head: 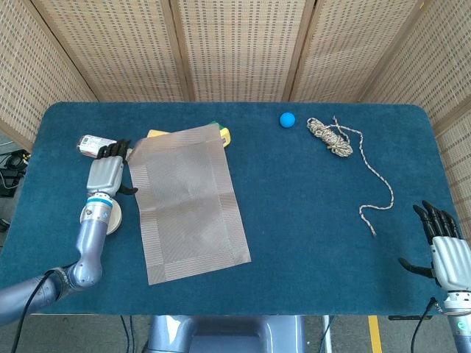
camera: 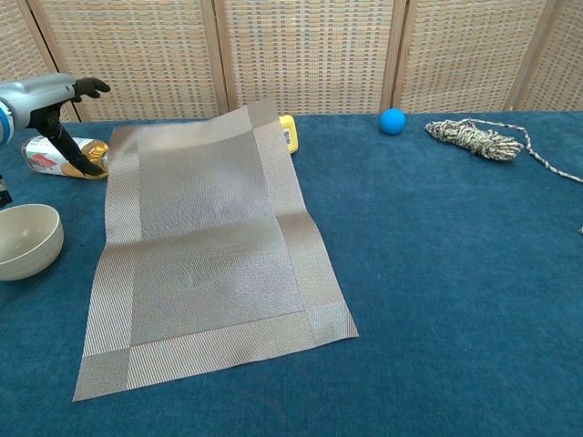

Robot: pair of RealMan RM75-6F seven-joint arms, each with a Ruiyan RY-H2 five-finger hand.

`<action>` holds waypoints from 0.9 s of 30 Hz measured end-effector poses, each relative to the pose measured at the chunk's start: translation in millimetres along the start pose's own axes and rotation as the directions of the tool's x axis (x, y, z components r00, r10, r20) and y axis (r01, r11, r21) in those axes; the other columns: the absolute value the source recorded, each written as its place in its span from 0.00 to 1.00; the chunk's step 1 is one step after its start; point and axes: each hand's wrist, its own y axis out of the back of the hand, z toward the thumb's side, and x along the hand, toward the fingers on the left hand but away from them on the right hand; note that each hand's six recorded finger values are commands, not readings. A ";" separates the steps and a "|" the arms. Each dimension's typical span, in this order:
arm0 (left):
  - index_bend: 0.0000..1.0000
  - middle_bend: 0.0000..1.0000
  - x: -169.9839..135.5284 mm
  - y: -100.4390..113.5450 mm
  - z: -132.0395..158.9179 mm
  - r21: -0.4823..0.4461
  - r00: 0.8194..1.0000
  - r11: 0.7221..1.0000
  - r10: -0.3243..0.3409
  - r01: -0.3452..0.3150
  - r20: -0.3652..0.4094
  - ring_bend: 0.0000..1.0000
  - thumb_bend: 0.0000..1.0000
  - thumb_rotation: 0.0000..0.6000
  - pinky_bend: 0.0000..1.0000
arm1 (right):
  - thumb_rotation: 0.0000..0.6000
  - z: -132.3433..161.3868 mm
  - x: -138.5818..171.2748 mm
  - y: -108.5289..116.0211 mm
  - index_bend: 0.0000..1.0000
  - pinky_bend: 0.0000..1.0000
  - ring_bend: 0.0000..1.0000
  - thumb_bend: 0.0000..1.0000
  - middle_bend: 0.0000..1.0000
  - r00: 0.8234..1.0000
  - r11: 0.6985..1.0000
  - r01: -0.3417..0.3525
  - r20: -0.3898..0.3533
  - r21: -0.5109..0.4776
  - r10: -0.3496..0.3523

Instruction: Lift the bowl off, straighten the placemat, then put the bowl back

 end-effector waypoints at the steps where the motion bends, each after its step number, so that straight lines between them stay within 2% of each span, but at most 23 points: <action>1: 0.00 0.00 -0.7 1.5 -1.6 -0.005 1.000 1.000 0.003 -0.003 -0.001 0.00 0.09 1.00 0.00 | 1.00 0.3 0.1 0.2 0.02 0.00 0.00 0.10 0.00 1.000 1.000 0.001 -0.001 0.000 -0.001; 6: 0.00 0.00 -7.5 10.6 -9.1 -0.021 1.000 1.000 0.023 -0.022 0.006 0.00 0.09 1.00 0.00 | 1.00 1.2 0.6 -0.1 0.02 0.00 0.00 0.10 0.00 1.000 1.000 0.000 -0.005 0.003 0.000; 12: 0.00 0.00 -32.9 22.6 -22.7 0.003 0.996 0.997 0.077 -0.077 0.046 0.00 0.10 1.00 0.00 | 1.00 3.5 1.5 -0.4 0.02 0.00 0.00 0.10 0.00 1.000 1.000 0.000 -0.013 0.002 0.000; 19: 0.00 0.00 -92.1 29.5 -55.8 0.070 0.984 0.984 0.156 -0.162 0.089 0.00 0.10 1.00 0.00 | 1.00 8.0 3.3 -2.8 0.02 0.00 0.00 0.10 0.00 1.000 1.000 -0.003 -0.030 0.006 0.004; 27: 0.00 0.00 -154.0 25.9 -91.9 0.090 0.979 0.977 0.189 -0.195 0.074 0.00 0.11 1.00 0.00 | 1.00 18.0 7.4 -7.3 0.02 0.00 0.00 0.09 0.00 0.998 0.999 -0.009 -0.064 0.031 0.011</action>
